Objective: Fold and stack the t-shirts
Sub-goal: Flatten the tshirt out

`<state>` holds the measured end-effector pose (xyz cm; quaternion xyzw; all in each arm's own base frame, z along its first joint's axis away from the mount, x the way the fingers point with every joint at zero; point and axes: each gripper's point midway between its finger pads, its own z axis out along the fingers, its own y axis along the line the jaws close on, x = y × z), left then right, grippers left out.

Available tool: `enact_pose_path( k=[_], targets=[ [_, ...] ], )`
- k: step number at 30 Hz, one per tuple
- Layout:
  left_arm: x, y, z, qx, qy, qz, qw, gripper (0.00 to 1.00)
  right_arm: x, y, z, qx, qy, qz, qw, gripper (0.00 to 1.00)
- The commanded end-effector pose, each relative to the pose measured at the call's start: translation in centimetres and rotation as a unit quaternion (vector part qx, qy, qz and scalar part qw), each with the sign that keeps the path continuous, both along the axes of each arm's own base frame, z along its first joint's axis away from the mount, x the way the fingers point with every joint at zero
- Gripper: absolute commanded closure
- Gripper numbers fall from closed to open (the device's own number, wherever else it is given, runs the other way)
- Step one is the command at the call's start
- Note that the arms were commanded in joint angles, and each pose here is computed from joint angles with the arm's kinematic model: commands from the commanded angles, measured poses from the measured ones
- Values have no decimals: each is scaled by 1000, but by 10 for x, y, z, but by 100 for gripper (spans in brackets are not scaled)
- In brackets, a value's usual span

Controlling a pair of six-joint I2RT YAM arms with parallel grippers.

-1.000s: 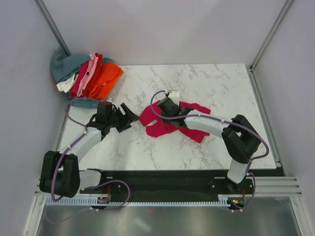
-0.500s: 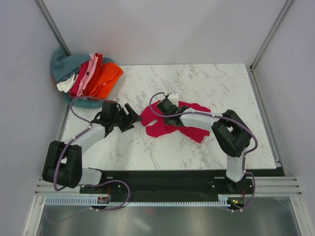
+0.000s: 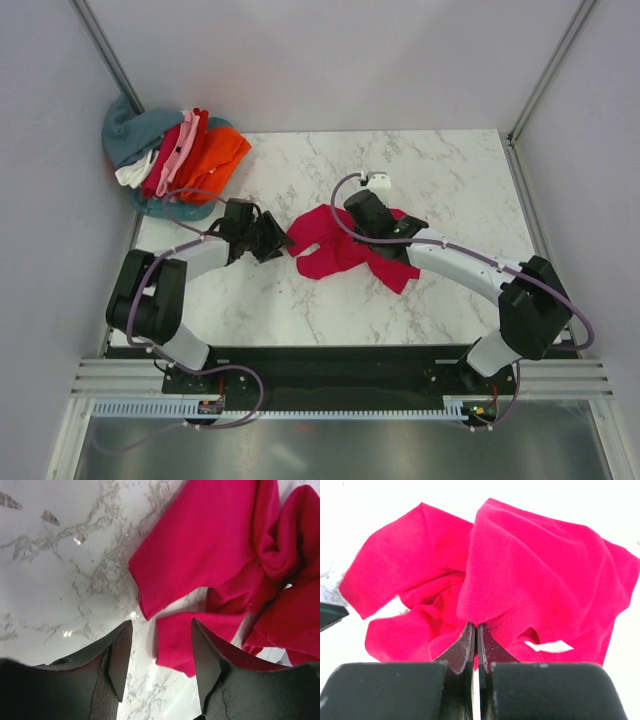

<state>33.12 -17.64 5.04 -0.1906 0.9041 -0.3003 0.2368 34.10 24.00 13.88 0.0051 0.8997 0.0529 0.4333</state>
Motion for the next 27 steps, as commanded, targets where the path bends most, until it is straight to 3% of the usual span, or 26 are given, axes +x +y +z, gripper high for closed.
enact_pose_path(
  k=[1,12,15,16,18,24,27],
  targets=[
    [29,-6,4,9,-33,1,999,43,-8,-10,-12,-10,13,-5,1000,100],
    [35,-29,-18,40,-13,-15,999,43,-15,-32,2,-14,-13,-27,999,100],
    [40,-30,-24,54,-15,-14,998,58,-16,-35,9,-11,-22,-30,999,100],
    [40,-28,-26,62,-8,-13,998,76,-16,-36,11,-11,-25,-31,999,100],
    [41,-18,-33,91,2,-5,996,97,-17,-41,16,-7,-30,-34,999,100],
    [59,-5,9,132,-39,-2,991,98,-16,-66,28,14,-41,-65,997,100],
    [63,2,51,119,-72,-3,990,98,-8,-85,35,13,-45,-85,995,100]
  ],
)
